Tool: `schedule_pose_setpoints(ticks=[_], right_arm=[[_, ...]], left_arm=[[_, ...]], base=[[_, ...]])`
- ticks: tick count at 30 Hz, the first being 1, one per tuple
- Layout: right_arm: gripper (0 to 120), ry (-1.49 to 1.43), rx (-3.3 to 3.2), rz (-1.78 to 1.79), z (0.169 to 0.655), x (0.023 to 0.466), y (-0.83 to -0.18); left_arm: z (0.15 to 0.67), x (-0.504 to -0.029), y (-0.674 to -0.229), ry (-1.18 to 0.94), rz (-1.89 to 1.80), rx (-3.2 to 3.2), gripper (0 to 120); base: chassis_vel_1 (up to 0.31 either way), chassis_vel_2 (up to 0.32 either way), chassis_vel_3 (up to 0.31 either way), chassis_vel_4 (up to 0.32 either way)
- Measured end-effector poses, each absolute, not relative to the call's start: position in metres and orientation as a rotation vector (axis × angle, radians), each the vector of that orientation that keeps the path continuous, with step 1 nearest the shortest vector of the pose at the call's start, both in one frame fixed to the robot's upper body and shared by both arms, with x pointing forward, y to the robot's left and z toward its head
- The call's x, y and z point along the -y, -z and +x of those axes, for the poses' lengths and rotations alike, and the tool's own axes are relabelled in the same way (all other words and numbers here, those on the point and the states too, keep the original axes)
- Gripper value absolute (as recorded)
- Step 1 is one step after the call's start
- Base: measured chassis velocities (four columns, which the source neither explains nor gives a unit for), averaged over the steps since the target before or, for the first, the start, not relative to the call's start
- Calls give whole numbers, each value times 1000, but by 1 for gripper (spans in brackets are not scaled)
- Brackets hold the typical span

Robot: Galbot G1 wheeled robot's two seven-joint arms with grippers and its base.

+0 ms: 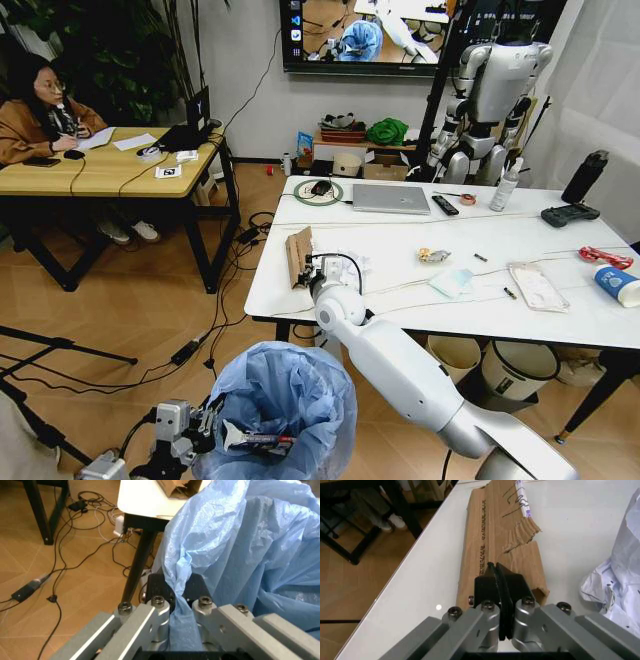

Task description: Pick up the trash bin and place the trash from the table into it.

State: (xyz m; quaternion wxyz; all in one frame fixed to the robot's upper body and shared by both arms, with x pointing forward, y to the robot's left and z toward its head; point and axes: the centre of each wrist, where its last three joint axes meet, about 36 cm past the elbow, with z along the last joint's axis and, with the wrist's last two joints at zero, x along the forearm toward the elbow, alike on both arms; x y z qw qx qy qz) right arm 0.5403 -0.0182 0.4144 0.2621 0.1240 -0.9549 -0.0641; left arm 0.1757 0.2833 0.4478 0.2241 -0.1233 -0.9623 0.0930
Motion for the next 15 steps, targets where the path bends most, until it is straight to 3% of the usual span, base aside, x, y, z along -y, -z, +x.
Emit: schedule_pose_setpoints(ticks=[15], right_arm=[[0, 185, 2576, 360, 539, 17, -409]], left_arm=[[176, -284, -447, -260, -339, 2654, 0]], base=[[0, 0, 0, 0]])
